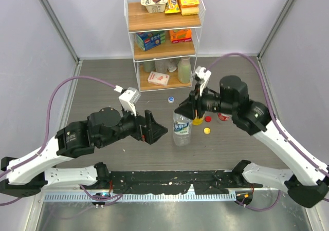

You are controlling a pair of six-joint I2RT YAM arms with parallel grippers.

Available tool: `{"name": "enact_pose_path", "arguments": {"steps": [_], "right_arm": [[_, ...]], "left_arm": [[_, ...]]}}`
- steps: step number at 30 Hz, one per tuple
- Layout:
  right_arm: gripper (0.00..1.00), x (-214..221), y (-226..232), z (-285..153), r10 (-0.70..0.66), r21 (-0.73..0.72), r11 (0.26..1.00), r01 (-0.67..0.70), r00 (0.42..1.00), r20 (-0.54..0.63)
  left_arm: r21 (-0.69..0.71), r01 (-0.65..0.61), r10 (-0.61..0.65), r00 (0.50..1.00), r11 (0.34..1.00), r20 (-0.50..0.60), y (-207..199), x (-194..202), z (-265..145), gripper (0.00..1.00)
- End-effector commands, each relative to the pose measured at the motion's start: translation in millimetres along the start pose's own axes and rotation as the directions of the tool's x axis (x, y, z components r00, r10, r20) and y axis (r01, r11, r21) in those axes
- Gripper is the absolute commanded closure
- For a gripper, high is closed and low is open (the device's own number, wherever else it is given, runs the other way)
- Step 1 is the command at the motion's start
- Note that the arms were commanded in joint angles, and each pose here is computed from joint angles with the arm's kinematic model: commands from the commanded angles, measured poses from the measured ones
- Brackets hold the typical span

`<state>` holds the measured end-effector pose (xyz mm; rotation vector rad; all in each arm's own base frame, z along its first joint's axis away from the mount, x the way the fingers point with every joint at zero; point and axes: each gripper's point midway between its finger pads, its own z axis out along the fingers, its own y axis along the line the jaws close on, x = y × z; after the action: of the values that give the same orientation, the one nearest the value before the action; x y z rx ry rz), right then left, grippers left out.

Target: Unscrew the bottle caps

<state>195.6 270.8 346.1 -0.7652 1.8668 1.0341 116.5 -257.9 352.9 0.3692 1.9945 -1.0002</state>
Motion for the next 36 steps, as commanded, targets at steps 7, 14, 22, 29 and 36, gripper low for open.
{"name": "enact_pose_path", "arguments": {"steps": [7, 14, 22, 29, 36], "right_arm": [[0.99, -26, 48, -26, -0.512, -0.063, 0.821, 0.567, 0.781, 0.357], [0.99, -12, 49, -21, -0.534, -0.082, 0.794, 0.602, 0.756, 0.378], [0.99, 6, 31, -10, -0.534, -0.044, 0.812, 0.582, 0.772, 0.345], [0.99, 27, 13, 4, -0.495, -0.014, 0.846, 0.533, 0.796, 0.349], [0.99, 69, -6, 21, -0.452, -0.017, 0.876, 0.482, 0.833, 0.320]], "left_arm": [[-0.022, 0.010, -0.010, 1.000, 1.000, 0.017, 1, -5, 3, 0.00], [-0.018, -0.001, 0.001, 1.000, 1.000, -0.003, -1, -2, 7, 0.00], [-0.024, -0.006, 0.005, 1.000, 1.000, -0.023, 0, 1, 8, 0.00], [-0.025, -0.009, 0.008, 0.999, 1.000, -0.035, -1, 3, 8, 0.00], [-0.022, -0.014, 0.012, 0.998, 1.000, -0.061, -3, 9, 14, 0.00]]}}
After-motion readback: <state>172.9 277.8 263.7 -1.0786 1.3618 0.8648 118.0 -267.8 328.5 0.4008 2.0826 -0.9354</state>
